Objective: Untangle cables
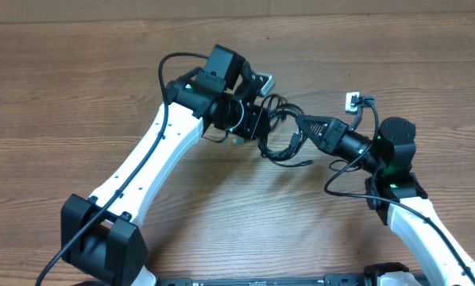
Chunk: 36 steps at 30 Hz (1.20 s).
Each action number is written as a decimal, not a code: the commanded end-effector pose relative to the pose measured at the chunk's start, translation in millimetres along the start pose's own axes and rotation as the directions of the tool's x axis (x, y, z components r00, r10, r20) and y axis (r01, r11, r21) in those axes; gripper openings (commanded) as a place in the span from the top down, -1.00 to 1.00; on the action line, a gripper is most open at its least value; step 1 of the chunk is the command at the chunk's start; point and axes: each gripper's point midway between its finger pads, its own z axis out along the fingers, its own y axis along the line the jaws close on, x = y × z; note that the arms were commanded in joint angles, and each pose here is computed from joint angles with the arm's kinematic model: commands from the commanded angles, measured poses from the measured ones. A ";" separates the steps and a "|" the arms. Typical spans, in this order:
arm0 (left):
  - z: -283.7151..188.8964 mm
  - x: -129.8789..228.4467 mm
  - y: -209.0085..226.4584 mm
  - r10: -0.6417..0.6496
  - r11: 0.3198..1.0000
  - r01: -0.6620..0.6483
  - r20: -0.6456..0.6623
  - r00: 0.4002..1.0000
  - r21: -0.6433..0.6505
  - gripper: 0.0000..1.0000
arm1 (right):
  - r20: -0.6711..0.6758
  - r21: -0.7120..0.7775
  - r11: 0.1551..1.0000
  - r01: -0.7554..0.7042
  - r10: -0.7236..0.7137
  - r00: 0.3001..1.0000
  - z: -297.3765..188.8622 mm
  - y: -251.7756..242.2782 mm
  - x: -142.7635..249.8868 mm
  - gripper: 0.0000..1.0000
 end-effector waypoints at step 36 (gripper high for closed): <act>-32.4 -32.2 36.8 -0.184 0.978 0.196 0.158 0.970 -0.064 0.92 | -0.008 0.069 0.994 -0.086 0.087 0.996 21.4 0.1 20.6 0.38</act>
